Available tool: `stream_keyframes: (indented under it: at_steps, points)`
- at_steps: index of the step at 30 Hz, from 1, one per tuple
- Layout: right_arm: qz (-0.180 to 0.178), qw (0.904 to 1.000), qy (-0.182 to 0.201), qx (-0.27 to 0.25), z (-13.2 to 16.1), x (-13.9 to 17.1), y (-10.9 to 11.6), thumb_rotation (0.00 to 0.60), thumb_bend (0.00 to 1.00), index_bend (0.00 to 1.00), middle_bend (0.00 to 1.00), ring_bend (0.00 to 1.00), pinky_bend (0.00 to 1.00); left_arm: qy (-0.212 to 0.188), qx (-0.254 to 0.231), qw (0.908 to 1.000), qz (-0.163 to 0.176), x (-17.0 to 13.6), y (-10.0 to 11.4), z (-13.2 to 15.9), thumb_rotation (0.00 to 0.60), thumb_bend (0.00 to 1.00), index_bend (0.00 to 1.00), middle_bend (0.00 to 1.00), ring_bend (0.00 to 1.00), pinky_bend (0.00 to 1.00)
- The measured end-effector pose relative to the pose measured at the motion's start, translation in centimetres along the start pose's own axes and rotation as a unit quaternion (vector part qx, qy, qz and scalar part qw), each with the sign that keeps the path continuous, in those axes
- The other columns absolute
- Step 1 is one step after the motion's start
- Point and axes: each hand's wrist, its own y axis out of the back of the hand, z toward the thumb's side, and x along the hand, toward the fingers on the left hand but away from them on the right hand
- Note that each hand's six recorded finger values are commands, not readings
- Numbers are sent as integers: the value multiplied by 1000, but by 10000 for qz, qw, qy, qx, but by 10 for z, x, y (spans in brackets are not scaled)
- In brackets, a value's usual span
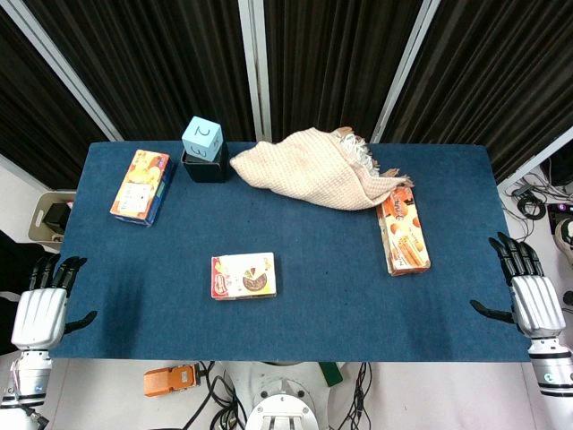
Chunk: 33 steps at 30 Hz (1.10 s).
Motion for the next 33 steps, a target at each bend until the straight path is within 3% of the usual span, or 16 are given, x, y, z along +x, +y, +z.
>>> stream_keyframes:
  at_steps: [8,14,21,24,29,33]
  points:
    - [-27,10000,14,27,1,-3,2,600,147,0,43,0,0,-174,-13,9998,46,7,2,12,600,0,148,133,42,12]
    - [-112,9998,103,94,4,-5,9,600,148,0,43,0,0,-995,-14,9950,34,21,3,65,600,0,148,133,42,12]
    - [-163,9996,87,190,2,-5,18,600,147,0,43,0,0,-2173,4,9756,-306,33,-3,159,600,0,138,124,40,12]
    - [-181,9996,49,198,-1,-5,20,600,148,0,43,0,0,-2483,-83,9672,-523,36,-6,193,600,0,96,95,19,8]
    - [-175,9997,13,189,-4,-7,21,600,147,0,43,0,0,-2537,-284,9621,-960,45,-13,224,600,0,6,21,0,0]
    - [-155,9997,-1,182,-6,-8,19,600,148,0,43,0,0,-2411,-465,9588,-1431,55,-23,245,600,0,0,0,0,0]
